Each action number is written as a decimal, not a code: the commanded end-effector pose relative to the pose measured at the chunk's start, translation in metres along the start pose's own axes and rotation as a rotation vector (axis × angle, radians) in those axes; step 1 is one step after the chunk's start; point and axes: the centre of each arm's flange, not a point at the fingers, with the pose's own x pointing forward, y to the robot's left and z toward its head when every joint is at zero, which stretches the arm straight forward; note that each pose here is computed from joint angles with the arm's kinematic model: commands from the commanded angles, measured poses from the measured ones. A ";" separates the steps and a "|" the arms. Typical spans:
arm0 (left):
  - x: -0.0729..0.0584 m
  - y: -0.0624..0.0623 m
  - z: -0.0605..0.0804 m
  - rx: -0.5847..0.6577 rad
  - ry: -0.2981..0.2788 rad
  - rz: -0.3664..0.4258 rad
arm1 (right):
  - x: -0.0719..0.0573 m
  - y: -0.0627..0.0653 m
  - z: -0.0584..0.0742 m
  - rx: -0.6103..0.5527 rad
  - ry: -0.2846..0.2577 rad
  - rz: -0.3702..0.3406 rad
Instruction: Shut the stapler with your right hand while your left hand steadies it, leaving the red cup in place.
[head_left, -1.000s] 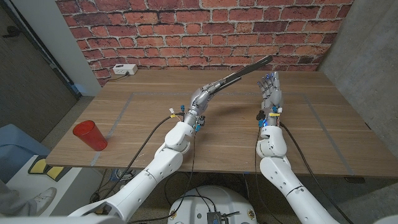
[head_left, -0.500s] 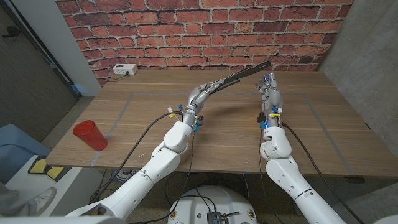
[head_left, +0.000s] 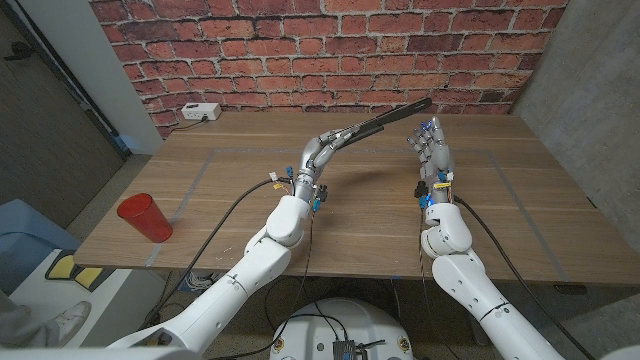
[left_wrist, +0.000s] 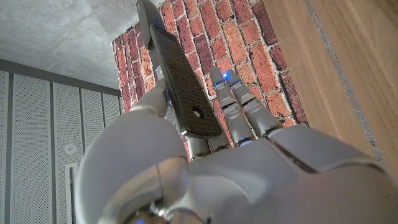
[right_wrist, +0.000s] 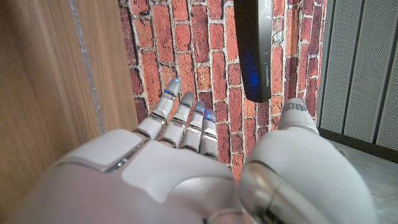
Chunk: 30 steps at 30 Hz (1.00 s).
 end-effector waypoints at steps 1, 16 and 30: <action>0.003 -0.001 0.000 0.028 -0.009 0.014 | 0.005 -0.003 -0.003 0.013 0.005 0.019; 0.003 -0.004 0.001 0.052 -0.024 0.062 | 0.004 -0.005 -0.009 0.032 -0.001 0.040; 0.000 -0.008 0.004 0.127 -0.050 0.101 | -0.001 -0.008 -0.009 0.020 0.017 0.041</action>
